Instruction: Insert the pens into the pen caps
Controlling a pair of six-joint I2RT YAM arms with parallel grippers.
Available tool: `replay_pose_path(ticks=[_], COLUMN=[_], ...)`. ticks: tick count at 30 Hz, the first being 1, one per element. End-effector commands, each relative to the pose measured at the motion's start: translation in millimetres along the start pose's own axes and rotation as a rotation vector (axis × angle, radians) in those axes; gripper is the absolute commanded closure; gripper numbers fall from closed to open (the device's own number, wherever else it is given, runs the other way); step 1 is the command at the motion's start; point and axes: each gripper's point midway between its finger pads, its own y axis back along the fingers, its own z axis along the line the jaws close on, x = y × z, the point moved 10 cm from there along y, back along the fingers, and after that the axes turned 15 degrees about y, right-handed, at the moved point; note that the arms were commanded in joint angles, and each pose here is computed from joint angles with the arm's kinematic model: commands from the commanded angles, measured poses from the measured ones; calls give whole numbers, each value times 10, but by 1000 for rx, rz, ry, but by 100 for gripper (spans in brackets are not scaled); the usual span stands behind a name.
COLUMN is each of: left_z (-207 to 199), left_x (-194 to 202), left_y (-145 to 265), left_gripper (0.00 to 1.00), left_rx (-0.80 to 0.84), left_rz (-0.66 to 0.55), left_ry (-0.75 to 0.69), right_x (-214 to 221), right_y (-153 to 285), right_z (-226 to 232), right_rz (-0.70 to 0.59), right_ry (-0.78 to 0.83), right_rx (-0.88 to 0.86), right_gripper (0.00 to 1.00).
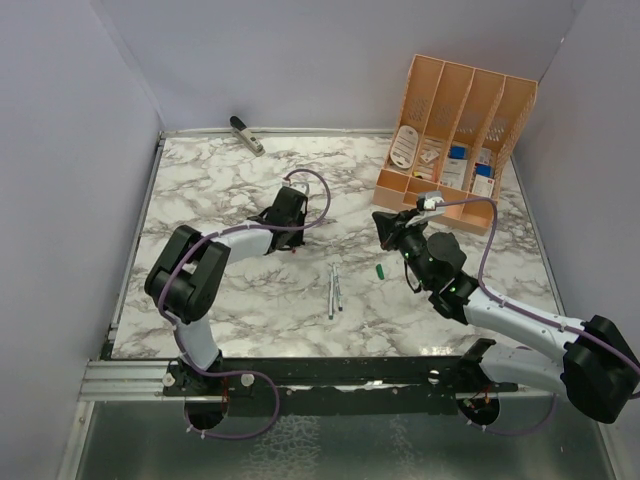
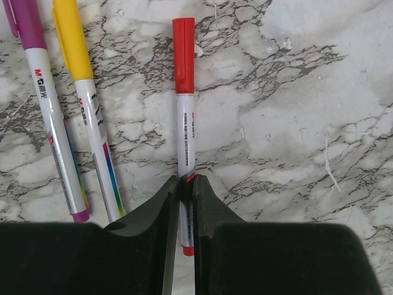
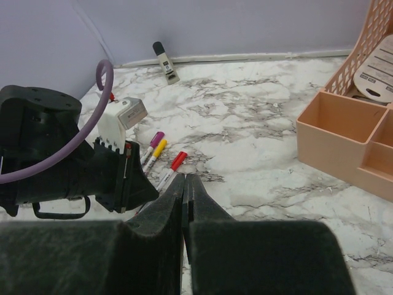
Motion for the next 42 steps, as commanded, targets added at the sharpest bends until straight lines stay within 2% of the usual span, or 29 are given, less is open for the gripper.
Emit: replay_pose_path(ticks=[1,6,9,13,17,20,22,23,30,34,38,42], left_z=[21,31,14,-38,-114,-160,-194,-203,-184,-144,-162,-322], left_x=[8,2,-49,-202,-390,-475,-547,-568,-526,-347,-110,168], left_y=[-84,-117,-92,18,160,250,372,415,650,739,842,983], left_gripper=[93,77,74,73,72,72,72,71,72,74,74,74], left_rx=[-13,-26,-20,-4,15,37,62,71,122,189,254,304], left_rz=[34,35,19,-42,-101,-132,-166,-178,-199,-186,-149,-118], left_ry=[16,28,28,12,-4,3,15,18,37,48,-3,-125], right_x=[6,13,38,55,71,101,111,113,63,94,83,108], right_y=[-4,-4,-12,-32,-71,-89,-84,-74,-4,12,107,59], right_z=[-4,-9,-9,-38,-72,-100,-131,-144,-222,-320,-416,-437], right_rz=[7,9,17,23,38,55,58,54,-25,-14,-72,-12], right_ry=[3,5,6,-5,-11,-36,-63,-80,-123,-107,-85,-61], right_rx=[13,19,23,75,142,202,255,276,273,364,400,376], right_gripper=[99,99,97,87,64,29,11,6,5,27,46,50])
